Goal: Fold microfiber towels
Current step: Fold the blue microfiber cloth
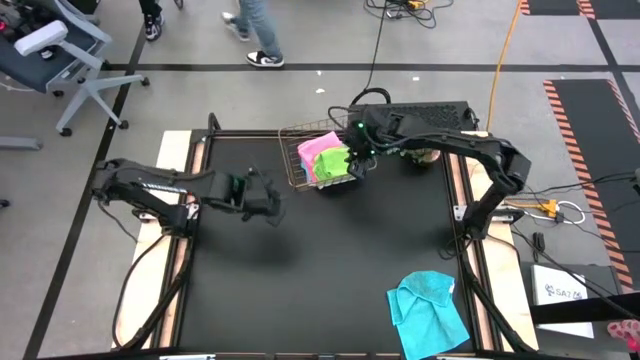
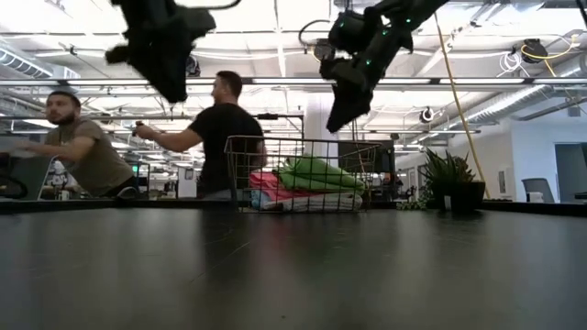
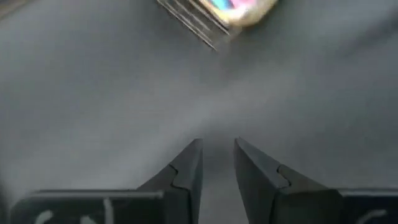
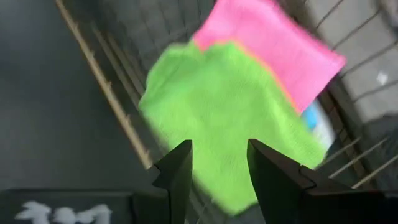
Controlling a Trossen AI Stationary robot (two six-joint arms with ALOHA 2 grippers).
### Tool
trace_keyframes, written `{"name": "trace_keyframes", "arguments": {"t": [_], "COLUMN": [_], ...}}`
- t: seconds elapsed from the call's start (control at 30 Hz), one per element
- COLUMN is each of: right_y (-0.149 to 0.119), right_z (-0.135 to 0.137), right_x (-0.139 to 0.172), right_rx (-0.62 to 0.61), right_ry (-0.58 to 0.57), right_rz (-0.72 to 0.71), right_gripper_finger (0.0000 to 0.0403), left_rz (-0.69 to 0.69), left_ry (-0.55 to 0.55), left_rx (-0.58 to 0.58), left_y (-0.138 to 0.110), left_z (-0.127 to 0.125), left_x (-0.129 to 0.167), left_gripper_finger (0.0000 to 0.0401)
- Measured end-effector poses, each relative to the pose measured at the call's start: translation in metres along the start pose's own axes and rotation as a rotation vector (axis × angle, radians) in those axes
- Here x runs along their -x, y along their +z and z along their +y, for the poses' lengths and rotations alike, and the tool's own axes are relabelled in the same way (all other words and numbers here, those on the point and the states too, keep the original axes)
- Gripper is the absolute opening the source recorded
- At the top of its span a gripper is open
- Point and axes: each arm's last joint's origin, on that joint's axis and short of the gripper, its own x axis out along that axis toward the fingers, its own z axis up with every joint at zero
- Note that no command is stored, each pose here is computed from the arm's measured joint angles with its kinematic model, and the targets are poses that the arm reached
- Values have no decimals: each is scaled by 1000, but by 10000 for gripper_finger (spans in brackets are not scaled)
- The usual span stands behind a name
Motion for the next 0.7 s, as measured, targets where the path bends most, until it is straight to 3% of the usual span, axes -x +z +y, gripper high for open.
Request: {"name": "trace_keyframes", "arguments": {"t": [0.23, 0.5, 0.7], "right_y": [-20, -65, -116], "right_z": [40, 119, 165], "right_x": [17, 61, 63], "right_rx": [-57, -197, -256], "right_ry": [74, 216, 148], "right_rz": [255, 619, 780], "right_gripper_finger": [130, 85, 76], "left_rz": [2, -56, -153], "left_ry": [-91, -129, -217], "left_rx": [28, -4, -49], "left_y": [-18, -6, 9], "left_z": [-9, -10, -16], "left_x": [-23, -25, -26], "left_gripper_finger": [90, 90, 90]}}
